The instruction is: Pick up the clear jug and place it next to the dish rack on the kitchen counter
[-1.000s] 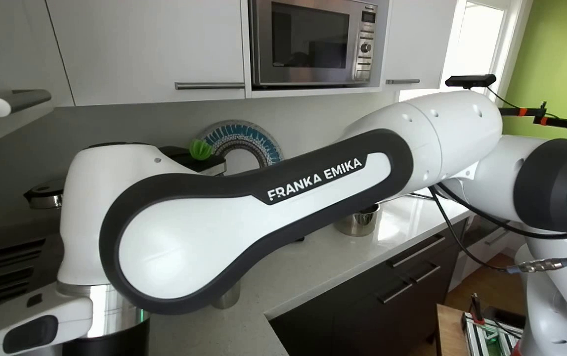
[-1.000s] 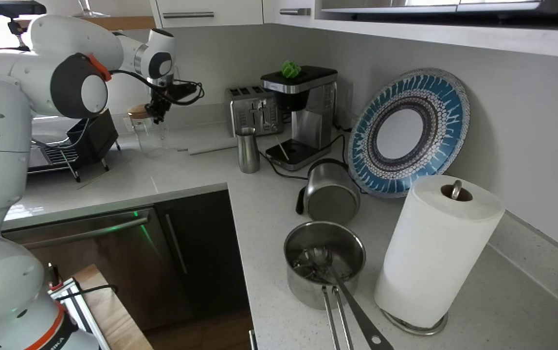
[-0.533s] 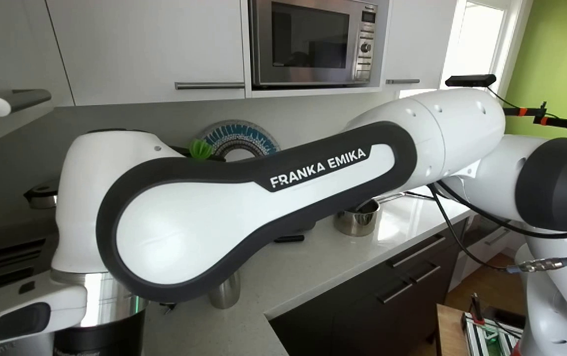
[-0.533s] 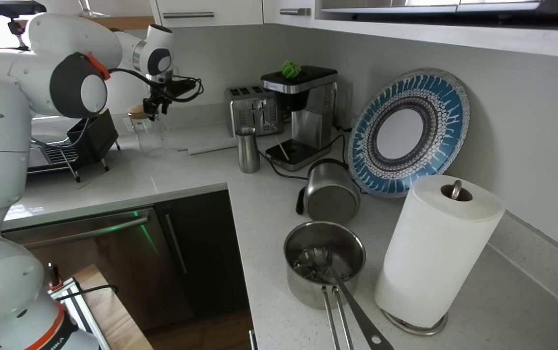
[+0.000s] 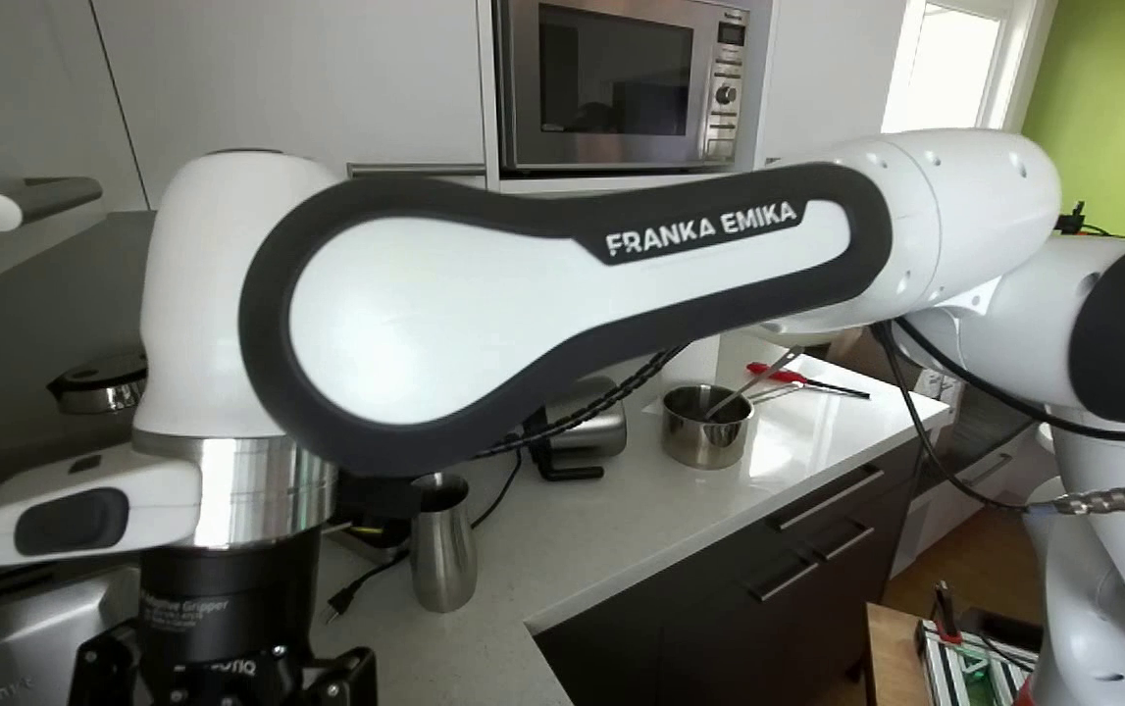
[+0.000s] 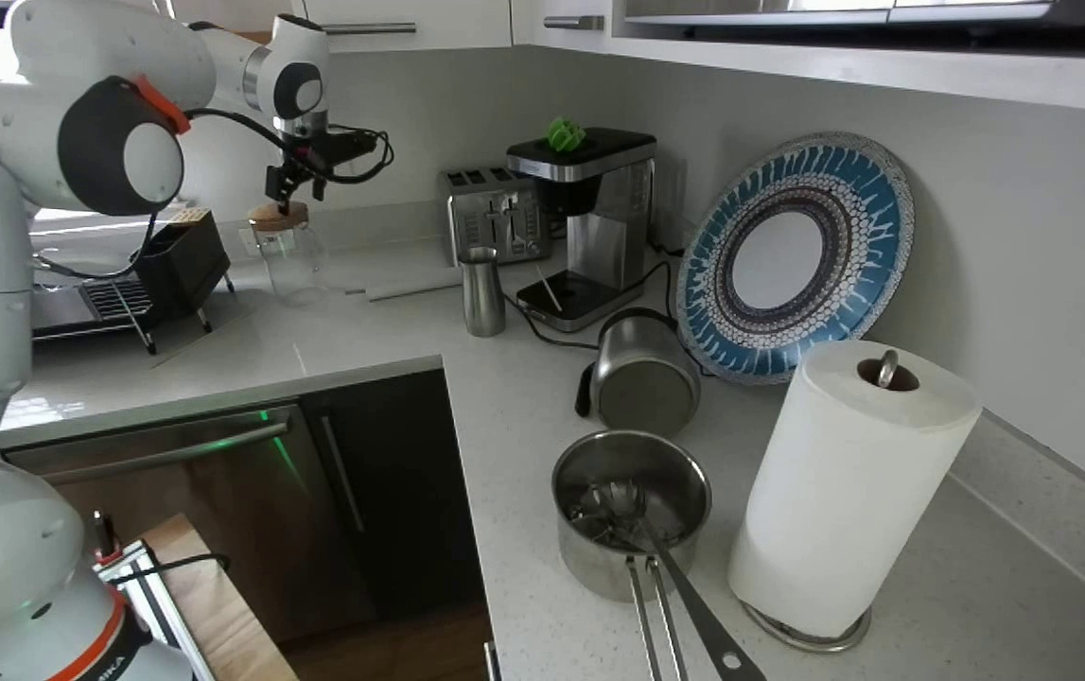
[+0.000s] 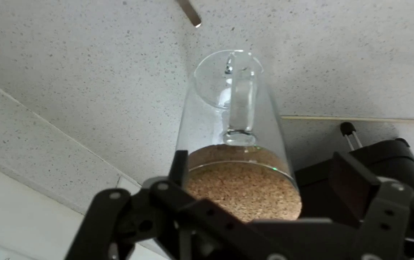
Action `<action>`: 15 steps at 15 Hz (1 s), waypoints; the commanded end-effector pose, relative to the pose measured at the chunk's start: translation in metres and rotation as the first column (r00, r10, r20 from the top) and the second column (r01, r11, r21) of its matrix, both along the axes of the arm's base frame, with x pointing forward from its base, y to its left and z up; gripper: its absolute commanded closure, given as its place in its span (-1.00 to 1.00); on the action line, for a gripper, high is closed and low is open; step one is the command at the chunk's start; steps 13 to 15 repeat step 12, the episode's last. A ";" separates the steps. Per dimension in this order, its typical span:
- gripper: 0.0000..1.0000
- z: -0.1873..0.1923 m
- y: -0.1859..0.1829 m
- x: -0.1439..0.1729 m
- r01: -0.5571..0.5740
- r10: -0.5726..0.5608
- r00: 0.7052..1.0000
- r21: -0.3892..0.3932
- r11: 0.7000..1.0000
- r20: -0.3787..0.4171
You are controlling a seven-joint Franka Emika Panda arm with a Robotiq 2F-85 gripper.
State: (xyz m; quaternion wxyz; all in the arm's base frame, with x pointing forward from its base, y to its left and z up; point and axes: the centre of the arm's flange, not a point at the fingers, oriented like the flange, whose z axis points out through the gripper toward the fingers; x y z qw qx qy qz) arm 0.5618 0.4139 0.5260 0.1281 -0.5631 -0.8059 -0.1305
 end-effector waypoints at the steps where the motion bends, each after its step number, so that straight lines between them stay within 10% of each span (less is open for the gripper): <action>1: -1.00 0.014 -0.045 -0.040 0.112 -0.121 0.991 -0.142 0.984 -0.053; 10: -1.00 0.050 -0.182 -0.129 0.433 -0.498 0.864 -0.392 0.812 -0.075; 11: -1.00 0.043 -0.150 -0.084 0.368 -0.426 0.898 -0.341 0.865 -0.113; 15: -1.00 0.051 -0.157 -0.092 0.382 -0.437 0.894 -0.341 0.859 -0.101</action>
